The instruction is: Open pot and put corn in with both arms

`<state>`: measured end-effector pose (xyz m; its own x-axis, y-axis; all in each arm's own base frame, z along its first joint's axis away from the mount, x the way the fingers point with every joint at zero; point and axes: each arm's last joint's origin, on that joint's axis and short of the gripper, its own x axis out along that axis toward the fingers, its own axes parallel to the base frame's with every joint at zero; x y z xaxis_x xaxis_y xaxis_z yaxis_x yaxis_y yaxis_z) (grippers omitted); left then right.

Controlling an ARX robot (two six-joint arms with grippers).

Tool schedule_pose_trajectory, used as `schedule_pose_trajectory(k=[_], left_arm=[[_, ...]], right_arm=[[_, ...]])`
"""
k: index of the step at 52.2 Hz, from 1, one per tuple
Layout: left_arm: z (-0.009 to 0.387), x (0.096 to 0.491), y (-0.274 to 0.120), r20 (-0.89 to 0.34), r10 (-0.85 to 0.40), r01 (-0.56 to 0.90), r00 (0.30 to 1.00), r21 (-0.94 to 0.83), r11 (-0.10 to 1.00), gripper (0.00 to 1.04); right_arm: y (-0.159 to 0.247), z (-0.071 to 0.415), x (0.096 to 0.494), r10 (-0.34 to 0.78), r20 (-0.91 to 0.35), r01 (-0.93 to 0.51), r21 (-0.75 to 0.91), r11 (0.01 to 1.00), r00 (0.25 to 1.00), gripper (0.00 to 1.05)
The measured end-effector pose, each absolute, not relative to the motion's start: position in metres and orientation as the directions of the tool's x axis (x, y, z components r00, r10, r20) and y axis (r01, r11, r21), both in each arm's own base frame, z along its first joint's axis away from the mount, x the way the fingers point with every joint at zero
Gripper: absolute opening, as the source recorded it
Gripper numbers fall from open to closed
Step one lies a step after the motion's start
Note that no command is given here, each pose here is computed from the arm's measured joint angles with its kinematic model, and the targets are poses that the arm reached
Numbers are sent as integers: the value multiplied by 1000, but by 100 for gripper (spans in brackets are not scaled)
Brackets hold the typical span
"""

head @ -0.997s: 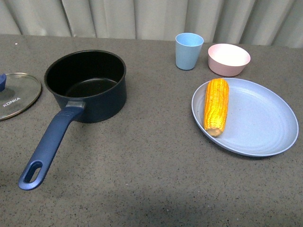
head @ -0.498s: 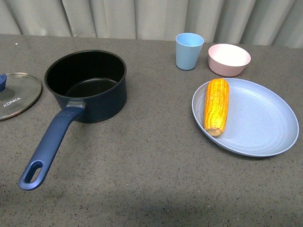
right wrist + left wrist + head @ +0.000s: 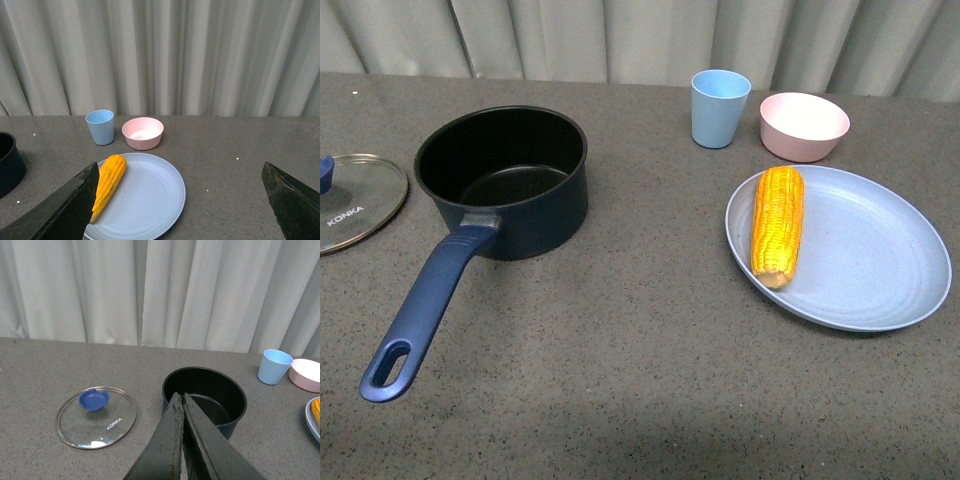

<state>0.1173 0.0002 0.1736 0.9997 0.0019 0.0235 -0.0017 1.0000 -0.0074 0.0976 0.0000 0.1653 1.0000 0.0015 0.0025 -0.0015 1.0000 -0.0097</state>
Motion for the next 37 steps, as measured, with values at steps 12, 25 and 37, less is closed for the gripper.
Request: schedule_pose_trajectory(k=[12,25,37], left_arm=[[174,112,0,24,2,-2,1000,-7,1000,4],[173,106,0,22,2,-2,1000,-7,1000,4],[170,97,0,16,2,-1,1000,-8,1000,6]], right_arm=[[0,165,98,2,2,-2,-10,1000,1000,95],[0,165,98,1,2,-1,-10,1000,1000,95],[0,165,98,2,2,-2,-10,1000,1000,95]])
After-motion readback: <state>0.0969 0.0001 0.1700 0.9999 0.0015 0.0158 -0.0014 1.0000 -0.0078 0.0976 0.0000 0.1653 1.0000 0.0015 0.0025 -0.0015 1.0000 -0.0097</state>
